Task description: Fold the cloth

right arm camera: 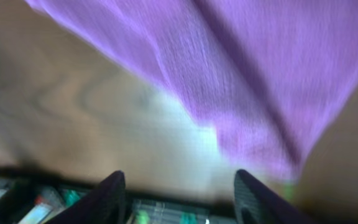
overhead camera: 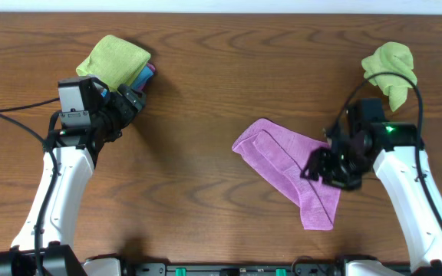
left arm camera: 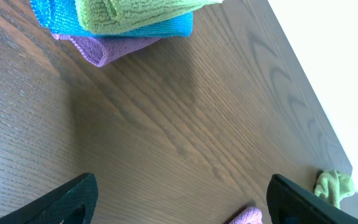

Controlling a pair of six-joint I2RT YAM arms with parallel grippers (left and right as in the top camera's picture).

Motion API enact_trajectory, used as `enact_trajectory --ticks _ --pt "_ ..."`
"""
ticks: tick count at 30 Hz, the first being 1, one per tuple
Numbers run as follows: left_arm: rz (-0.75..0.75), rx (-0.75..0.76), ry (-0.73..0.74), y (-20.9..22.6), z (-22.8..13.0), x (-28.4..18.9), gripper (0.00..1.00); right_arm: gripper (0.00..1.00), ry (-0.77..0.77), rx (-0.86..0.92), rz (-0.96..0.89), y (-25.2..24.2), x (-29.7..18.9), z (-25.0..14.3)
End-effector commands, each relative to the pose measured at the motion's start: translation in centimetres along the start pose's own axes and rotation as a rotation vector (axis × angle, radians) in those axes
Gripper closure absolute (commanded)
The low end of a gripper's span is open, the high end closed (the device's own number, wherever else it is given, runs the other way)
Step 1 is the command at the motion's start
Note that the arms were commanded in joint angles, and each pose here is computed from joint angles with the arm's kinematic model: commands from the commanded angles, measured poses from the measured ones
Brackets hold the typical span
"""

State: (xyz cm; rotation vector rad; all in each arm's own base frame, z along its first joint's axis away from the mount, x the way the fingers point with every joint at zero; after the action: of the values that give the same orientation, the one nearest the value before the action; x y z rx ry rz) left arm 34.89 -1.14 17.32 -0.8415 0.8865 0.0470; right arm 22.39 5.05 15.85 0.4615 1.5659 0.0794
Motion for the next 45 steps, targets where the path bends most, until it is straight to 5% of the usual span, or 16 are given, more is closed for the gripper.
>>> enact_trajectory --ticks 1,12,32,40,45 --pt "-0.024 0.001 -0.025 -0.8 0.5 -0.7 0.12 0.40 -0.080 -0.137 0.022 1.0 0.3 1.7" --pt "-0.029 0.000 -0.019 -0.8 0.4 -0.7 0.02 0.35 -0.154 -0.358 0.063 5.6 6.8 6.9" --pt "-0.064 0.001 0.011 -1.2 0.1 -0.7 0.05 0.37 -0.177 -0.443 0.030 7.3 12.5 9.0" --pt "-0.064 0.001 0.011 -1.2 0.1 -0.7 0.05 0.54 -0.198 -0.463 0.042 8.0 12.8 9.3" --pt "-0.064 0.001 0.011 -1.2 0.1 -0.7 0.05 0.55 -0.214 -0.488 0.053 8.8 12.9 9.2"
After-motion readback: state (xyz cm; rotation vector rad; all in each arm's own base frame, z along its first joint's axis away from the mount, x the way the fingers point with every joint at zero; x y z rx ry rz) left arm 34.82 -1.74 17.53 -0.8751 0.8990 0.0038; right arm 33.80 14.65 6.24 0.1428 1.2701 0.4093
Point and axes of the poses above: each gripper's point midway between its finger pads, its own x axis out along the fingers, its own y axis along the line the jaws close on, z = x × y, the point moved 5 cm from there along -x, back along the fingers, and after that the axes turned 3 degrees about x, right-handed, at the moved point
